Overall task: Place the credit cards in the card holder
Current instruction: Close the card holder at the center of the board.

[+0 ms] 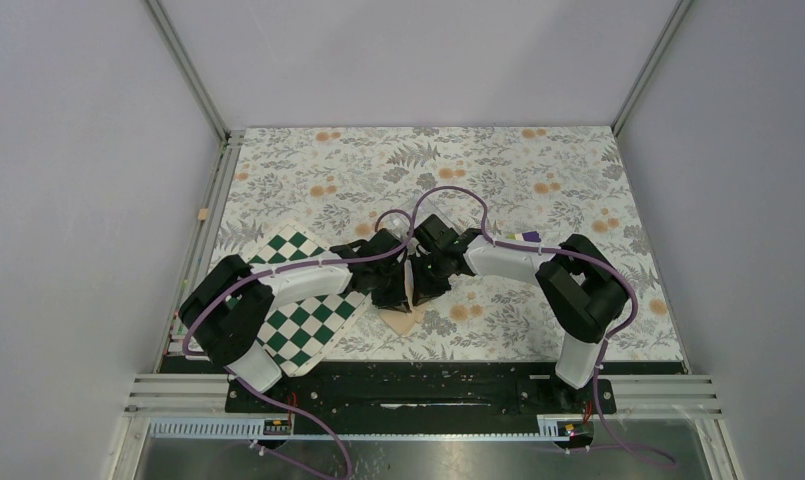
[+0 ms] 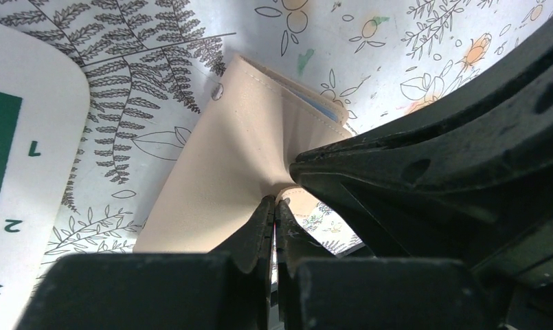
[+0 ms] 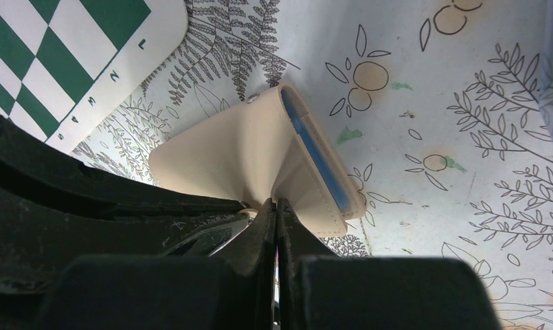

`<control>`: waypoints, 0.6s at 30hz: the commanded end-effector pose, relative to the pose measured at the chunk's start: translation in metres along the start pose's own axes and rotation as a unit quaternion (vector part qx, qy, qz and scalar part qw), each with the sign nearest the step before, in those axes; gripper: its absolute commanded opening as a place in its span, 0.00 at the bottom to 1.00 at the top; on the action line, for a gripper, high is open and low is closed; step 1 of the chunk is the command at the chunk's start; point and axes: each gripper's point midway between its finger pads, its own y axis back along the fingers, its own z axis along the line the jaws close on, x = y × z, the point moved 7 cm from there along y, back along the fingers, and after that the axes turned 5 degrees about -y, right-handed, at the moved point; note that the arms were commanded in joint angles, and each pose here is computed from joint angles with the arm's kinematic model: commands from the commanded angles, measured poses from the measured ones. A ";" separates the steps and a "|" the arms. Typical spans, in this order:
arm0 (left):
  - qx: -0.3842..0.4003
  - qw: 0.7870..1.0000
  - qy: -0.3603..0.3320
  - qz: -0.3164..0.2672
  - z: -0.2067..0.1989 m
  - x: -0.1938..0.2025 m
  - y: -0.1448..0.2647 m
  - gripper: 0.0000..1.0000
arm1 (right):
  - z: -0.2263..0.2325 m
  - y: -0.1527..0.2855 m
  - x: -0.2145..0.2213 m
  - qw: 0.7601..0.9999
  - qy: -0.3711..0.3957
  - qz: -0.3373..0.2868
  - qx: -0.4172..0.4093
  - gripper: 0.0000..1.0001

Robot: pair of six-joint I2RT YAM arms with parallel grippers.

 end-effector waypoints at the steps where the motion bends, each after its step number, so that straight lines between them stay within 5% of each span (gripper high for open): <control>1: -0.048 0.999 0.003 -0.020 0.011 -0.004 0.003 0.00 | -0.009 0.000 0.014 0.999 0.000 0.031 0.014 0.00; 18: -0.052 0.998 -0.003 -0.031 0.012 -0.008 0.008 0.00 | -0.009 -0.001 0.015 0.999 0.000 0.034 0.012 0.00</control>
